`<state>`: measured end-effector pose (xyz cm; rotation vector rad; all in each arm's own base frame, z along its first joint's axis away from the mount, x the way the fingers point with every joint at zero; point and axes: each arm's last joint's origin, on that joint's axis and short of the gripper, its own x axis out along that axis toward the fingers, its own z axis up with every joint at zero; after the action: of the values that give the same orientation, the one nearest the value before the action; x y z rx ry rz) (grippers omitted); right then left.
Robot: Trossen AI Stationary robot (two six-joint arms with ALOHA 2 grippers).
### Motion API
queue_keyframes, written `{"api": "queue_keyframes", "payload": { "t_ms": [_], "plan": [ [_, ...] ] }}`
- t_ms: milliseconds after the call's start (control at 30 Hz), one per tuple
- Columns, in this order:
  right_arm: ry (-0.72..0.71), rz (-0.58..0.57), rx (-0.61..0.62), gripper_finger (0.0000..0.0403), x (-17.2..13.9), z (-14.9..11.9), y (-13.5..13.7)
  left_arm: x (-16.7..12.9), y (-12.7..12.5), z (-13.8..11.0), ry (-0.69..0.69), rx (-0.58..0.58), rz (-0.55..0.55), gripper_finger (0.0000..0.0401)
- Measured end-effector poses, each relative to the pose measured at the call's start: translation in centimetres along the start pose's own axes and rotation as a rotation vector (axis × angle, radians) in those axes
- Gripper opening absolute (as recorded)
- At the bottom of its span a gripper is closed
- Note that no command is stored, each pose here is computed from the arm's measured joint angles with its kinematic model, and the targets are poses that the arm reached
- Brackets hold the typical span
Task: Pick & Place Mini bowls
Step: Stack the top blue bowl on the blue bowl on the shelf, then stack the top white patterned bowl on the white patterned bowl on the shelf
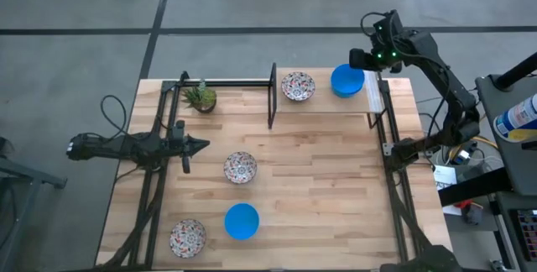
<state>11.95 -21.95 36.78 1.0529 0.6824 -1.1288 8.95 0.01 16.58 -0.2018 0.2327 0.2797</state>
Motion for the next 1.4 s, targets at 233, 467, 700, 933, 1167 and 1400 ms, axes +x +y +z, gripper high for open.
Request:
{"api": "queue_keyframes", "payload": {
  "t_ms": [233, 467, 700, 933, 1167, 1400],
  "plan": [
    [-0.018, -0.022, 0.022, 0.0008, 0.9, -1.0, -0.8, 0.0, 0.0, 0.0, 0.0, 0.0, 0.0, 0.0],
    [-0.01, -0.026, 0.063, 0.0008, 1.9, -2.1, -1.5, 0.0, 0.0, 0.0, 0.0, 0.0, 0.0, 0.0],
    [-0.048, -0.013, 0.054, 0.0008, 1.7, -2.1, -1.5, 0.0, 0.0, 0.0, 0.0, 0.0, 0.0, 0.0],
    [-0.171, 0.152, 0.024, 0.0008, -1.4, -1.4, -0.2, 0.0, 0.0, 0.0, 0.0, 0.0, 0.0, 0.0],
    [-0.139, 0.287, -0.085, 0.0008, -2.4, -3.2, 2.2, 0.0, 0.0, 0.0, 0.0, 0.0, 0.0, 0.0],
    [-0.08, 0.354, -0.164, 0.0008, -2.6, -5.4, 4.6, 0.0, 0.0, 0.0, 0.0, 0.0, 0.0, 0.0]
  ]
}}
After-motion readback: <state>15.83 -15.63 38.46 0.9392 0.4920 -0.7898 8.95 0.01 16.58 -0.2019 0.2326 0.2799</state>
